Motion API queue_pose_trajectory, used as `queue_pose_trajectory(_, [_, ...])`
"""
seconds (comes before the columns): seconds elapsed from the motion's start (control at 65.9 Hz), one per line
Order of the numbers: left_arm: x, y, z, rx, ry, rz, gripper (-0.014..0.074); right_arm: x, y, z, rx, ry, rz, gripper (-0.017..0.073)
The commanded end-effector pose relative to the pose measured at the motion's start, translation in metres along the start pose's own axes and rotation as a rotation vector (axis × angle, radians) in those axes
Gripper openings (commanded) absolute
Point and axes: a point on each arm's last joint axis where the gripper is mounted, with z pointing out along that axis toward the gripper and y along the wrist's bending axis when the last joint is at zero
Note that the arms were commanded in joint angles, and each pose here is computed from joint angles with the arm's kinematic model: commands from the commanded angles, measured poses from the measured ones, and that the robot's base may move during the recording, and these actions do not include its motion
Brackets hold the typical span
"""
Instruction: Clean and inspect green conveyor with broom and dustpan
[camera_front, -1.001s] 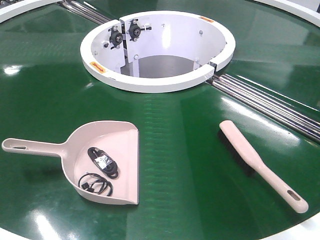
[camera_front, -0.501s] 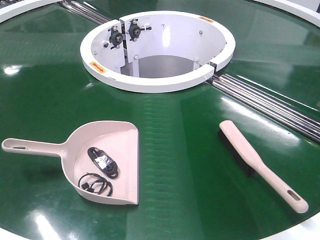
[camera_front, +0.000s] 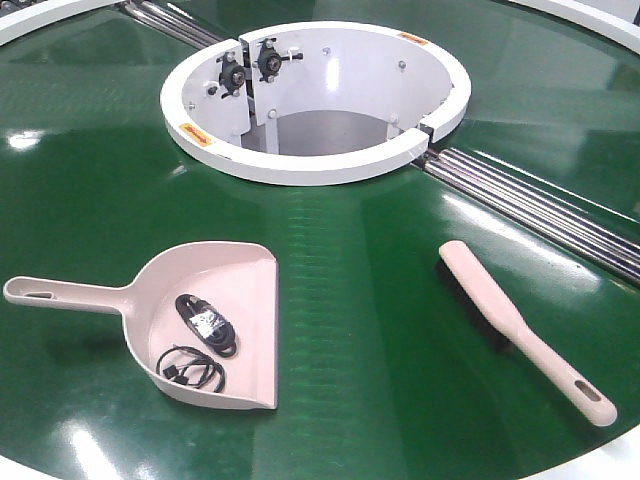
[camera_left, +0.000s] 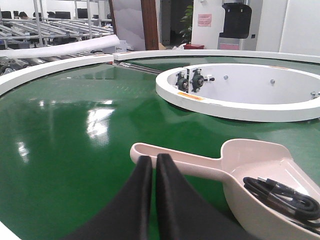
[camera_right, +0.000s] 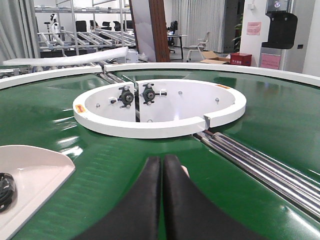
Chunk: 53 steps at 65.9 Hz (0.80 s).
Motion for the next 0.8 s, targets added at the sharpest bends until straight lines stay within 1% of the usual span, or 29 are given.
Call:
queue_pose_trajectory(0.0, [-0.006, -0.001, -0.001, 0.008, -0.091, -0.02, -0.0007, -0.015, -0.002, -0.001, 0.024, -0.087, -0.007, -0.0008])
queue_pose_trajectory(0.288, [-0.006, -0.001, -0.001, 0.008, -0.09, -0.02, -0.0006, -0.015, -0.002, -0.001, 0.025, -0.086, -0.01, -0.0008])
queue_pose_trajectory(0.349, [-0.006, -0.001, -0.001, 0.008, -0.09, -0.02, -0.0006, -0.014, -0.004, -0.001, 0.057, -0.082, -0.082, -0.0008])
queue_pose_trajectory(0.41, [-0.006, -0.001, -0.001, 0.008, -0.09, -0.02, -0.0006, -0.014, -0.007, -0.001, 0.11, -0.069, -0.129, -0.0008])
queue_pose_trajectory(0.546, [-0.005, -0.001, -0.001, 0.008, -0.09, -0.02, -0.0006, -0.014, -0.015, -0.003, 0.258, -0.061, -0.127, -0.0008])
queue_pose_trajectory(0.592, [-0.005, -0.001, -0.001, 0.008, -0.09, -0.02, -0.0006, -0.013, -0.017, -0.003, 0.283, -0.057, -0.128, -0.0008])
queue_pose_trajectory(0.683, [-0.005, -0.001, -0.001, 0.008, -0.09, -0.02, -0.0006, -0.004, -0.018, 0.0, 0.293, -0.061, -0.128, -0.0008])
queue_pose_trajectory(0.789, [-0.005, -0.001, -0.001, 0.008, -0.09, -0.02, -0.0006, 0.022, -0.018, 0.004, 0.288, -0.073, -0.103, -0.0008])
